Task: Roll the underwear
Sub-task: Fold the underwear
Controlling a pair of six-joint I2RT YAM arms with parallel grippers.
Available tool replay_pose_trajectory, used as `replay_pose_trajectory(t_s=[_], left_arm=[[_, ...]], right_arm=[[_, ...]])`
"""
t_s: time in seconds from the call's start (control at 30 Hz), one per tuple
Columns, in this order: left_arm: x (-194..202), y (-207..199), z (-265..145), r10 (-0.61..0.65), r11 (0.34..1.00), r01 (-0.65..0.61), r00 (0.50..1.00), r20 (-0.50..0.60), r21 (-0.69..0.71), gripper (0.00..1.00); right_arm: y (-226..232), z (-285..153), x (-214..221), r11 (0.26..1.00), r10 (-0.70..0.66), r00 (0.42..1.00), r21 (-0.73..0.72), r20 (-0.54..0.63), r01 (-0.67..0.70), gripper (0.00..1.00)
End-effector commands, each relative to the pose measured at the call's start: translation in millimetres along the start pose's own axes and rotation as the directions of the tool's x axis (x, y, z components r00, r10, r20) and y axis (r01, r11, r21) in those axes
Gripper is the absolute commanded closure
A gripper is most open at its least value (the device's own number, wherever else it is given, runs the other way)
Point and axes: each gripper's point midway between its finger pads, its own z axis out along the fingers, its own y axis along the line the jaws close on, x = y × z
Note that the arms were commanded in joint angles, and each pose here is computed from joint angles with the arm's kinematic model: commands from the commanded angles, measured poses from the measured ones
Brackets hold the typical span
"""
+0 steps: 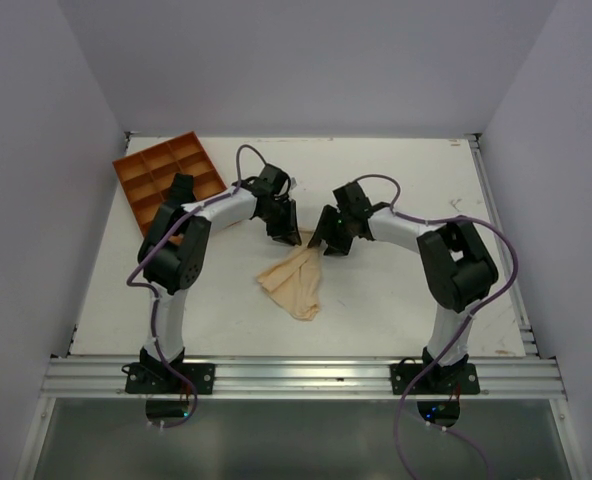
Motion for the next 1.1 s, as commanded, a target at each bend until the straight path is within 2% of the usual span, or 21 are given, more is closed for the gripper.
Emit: replay_pose_trajectory(t_s=[0.0, 0.3, 0.7, 1.07], left_arm=[[-0.1, -0.7, 4.1, 0.034, 0.999, -0.034, 0.999, 0.010, -0.001, 0.76], [0.2, -2.3, 1.8, 0.037, 0.999, -0.037, 0.999, 0.011, -0.004, 0.76], [1.3, -2.8, 3.8, 0.038, 0.999, -0.038, 0.999, 0.006, -0.004, 0.75], [-0.1, -3.2, 5.1, 0.043, 0.999, -0.043, 0.999, 0.001, -0.006, 0.75]], right_arm=[[19.0, -21.6, -32.3, 0.999, -0.029, 0.996, -0.038, 0.087, 0.032, 0.44], [30.3, -3.2, -43.7, 0.996, -0.054, 0.998, -0.075, 0.044, 0.057, 0.43], [15.5, 10.4, -29.6, 0.997, -0.046, 0.999, -0.059, -0.001, 0.045, 0.45], [27.5, -13.0, -43.3, 0.992, -0.096, 0.992, -0.081, 0.079, 0.102, 0.42]])
